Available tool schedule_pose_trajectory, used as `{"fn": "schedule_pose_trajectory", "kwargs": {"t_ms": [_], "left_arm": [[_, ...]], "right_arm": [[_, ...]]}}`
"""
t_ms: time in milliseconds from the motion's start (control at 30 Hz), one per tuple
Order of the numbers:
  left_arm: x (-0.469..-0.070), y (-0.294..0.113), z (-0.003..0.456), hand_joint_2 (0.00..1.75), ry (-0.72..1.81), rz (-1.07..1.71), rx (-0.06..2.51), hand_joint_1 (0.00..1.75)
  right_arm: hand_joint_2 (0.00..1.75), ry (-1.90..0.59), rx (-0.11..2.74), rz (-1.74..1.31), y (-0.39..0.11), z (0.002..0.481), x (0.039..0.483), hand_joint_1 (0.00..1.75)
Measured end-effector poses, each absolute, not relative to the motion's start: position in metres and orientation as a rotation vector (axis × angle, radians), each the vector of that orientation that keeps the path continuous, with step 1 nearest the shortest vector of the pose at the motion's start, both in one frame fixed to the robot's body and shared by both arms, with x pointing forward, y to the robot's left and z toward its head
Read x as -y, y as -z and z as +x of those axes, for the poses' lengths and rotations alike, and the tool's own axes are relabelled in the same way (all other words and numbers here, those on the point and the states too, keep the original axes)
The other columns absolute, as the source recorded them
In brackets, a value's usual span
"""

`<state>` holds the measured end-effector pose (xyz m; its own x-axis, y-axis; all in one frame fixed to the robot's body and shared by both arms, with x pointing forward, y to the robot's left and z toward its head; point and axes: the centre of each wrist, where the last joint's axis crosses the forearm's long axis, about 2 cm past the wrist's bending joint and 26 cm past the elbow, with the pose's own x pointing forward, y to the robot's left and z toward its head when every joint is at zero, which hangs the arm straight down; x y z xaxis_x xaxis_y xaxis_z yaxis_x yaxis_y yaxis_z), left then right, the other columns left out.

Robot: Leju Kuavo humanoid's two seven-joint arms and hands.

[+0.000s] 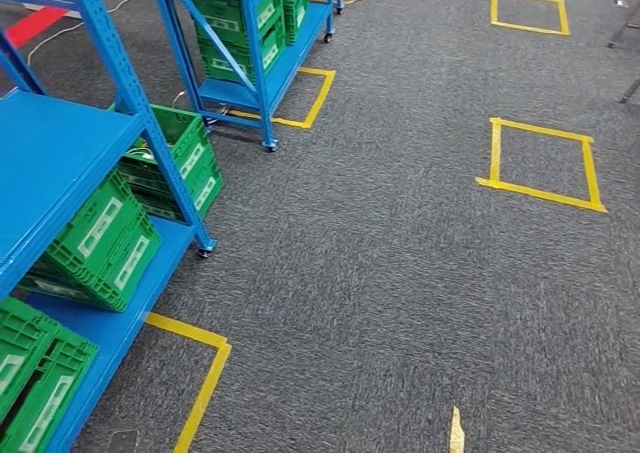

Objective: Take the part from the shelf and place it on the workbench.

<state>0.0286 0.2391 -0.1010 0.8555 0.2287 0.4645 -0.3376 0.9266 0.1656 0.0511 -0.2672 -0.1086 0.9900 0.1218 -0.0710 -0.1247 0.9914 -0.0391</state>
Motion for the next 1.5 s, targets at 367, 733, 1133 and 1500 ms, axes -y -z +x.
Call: {"fn": "schedule_pose_trajectory", "kwargs": {"t_ms": [367,733,1133,1500], "left_arm": [[-0.2410,0.1010,0.0299,0.00,-0.318,0.248,0.456,0.00],[-0.2420,0.1012,0.0272,0.00,-0.327,0.248,0.460,0.00],[-0.2419,0.1010,0.0260,0.00,-0.318,0.250,0.463,0.00],[-0.2420,0.1007,0.0286,0.00,-0.330,0.247,0.499,0.00]], "right_arm": [[0.00,-0.122,-0.076,-0.042,0.1085,0.0507,0.2657,0.00],[0.00,-0.119,-0.074,-0.041,0.1085,0.0499,0.2664,0.00],[0.00,-0.121,-0.084,-0.036,0.1084,0.0486,0.2631,0.00],[0.00,-0.121,-0.073,-0.034,0.1085,0.0475,0.2639,0.00]]}}
